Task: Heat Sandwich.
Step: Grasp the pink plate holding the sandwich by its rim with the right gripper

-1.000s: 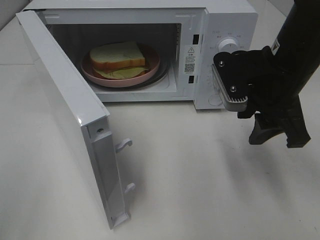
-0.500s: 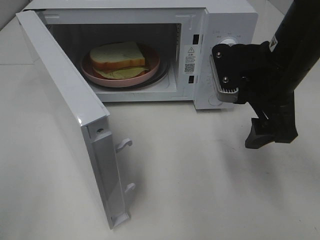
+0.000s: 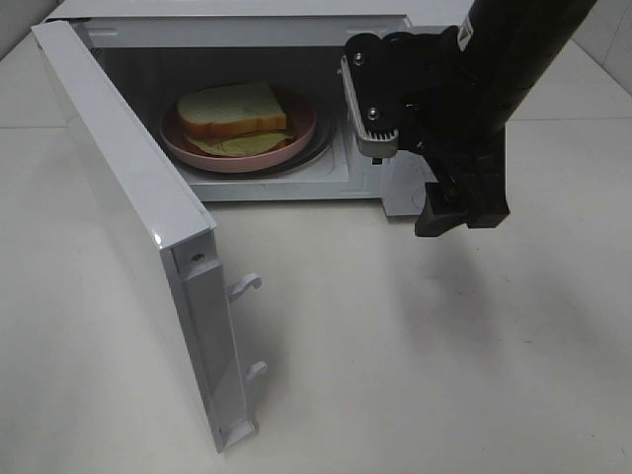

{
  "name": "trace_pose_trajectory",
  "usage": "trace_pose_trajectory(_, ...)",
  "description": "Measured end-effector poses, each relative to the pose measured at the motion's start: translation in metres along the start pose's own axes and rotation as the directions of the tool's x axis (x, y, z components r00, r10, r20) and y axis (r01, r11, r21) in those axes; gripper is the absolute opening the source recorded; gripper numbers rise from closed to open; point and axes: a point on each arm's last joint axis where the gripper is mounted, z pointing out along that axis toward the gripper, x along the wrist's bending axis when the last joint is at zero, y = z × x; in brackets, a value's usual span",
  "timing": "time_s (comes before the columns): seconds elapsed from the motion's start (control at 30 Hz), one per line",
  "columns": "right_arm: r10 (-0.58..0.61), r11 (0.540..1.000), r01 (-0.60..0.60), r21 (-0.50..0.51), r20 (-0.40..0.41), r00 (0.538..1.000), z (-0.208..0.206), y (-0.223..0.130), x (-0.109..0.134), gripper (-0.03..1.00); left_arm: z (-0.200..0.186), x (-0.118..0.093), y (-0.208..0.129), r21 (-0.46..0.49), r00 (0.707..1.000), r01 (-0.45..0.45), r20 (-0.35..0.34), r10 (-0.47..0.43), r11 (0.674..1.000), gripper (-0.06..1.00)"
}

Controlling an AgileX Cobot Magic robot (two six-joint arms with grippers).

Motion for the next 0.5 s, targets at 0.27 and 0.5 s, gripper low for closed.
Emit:
trace_pose_trajectory(0.27,-0.053,0.998,0.056,-0.039,0.090,0.995,0.011,0.025,-0.019,0.87,0.000,0.000,0.000,0.000,1.000,0.000,0.000,0.000,1.000,0.99)
trace_pose_trajectory(0.5,-0.076,0.994,0.086,-0.069,0.131,0.988,0.026,0.043,-0.029,0.86,0.000,0.000,0.000,0.000,1.000,0.000,0.000,0.000,1.000,0.99)
